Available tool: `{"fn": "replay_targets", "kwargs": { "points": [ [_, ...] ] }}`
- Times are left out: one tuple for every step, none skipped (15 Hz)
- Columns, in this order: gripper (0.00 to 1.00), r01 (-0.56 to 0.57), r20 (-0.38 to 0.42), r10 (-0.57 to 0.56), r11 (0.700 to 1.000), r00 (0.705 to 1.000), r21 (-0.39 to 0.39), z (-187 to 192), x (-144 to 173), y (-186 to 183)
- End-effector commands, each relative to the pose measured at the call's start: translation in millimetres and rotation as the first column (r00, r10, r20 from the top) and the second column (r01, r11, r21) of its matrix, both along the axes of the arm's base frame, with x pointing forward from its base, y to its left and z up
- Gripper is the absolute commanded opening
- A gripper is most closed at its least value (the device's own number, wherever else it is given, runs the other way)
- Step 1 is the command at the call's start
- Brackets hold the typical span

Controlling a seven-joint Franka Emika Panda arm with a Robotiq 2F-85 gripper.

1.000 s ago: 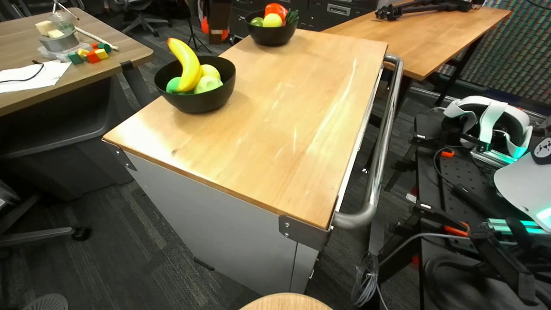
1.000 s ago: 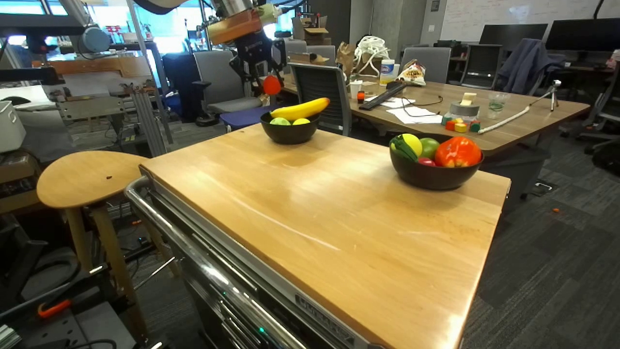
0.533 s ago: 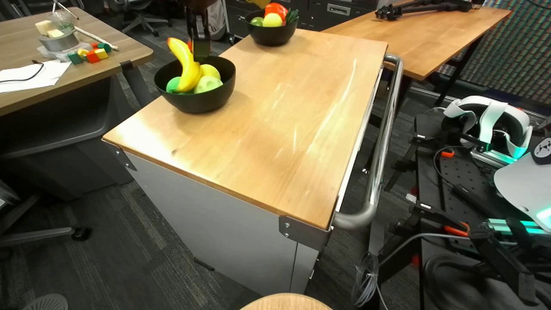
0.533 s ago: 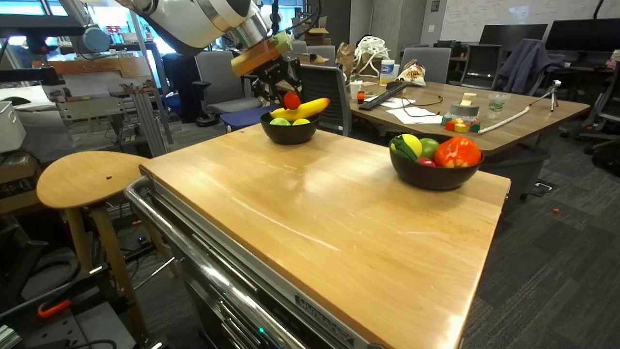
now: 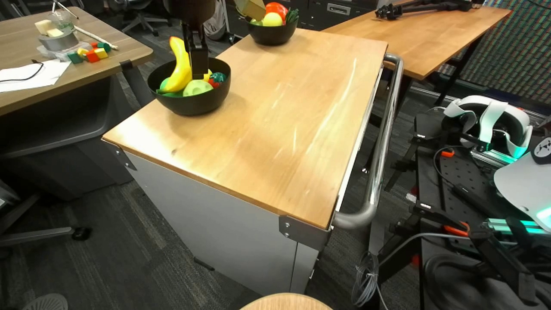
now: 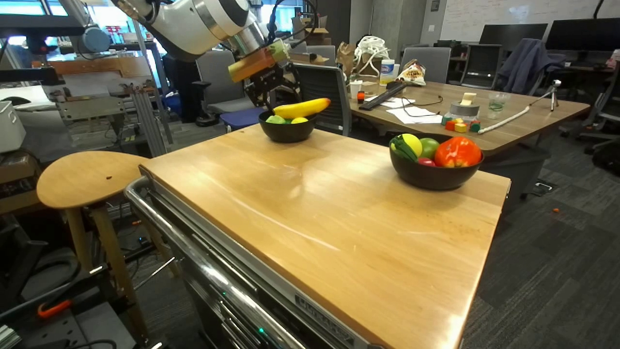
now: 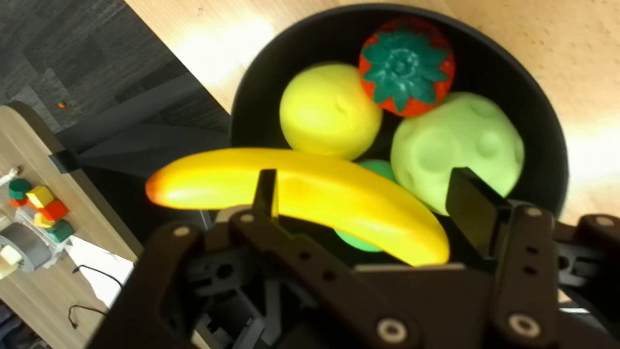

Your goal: Put the fruits inside the two black bowls

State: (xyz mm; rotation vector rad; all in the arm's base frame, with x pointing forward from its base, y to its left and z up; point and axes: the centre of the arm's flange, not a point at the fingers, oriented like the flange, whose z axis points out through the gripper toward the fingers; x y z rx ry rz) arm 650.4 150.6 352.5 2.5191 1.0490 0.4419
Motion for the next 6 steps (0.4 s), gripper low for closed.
{"fn": "replay_targets", "kwargs": {
  "points": [
    [1.0, -0.127, 0.022, 0.126, 0.99, 0.992, 0.063, 70, -51, 4],
    [1.0, -0.173, 0.044, 0.17, 0.981, 0.984, 0.083, 82, -61, 2],
    [1.0, -0.204, 0.06, 0.199, 0.974, 0.978, 0.101, 93, -76, -3],
    [1.0, -0.241, 0.077, 0.233, 0.965, 0.969, 0.108, 108, -87, -6],
    [1.0, -0.17, 0.05, 0.166, 0.982, 0.985, 0.078, 75, -46, 16],
    [1.0, -0.194, 0.06, 0.189, 0.978, 0.98, 0.082, 87, -57, 12]
  ]
}}
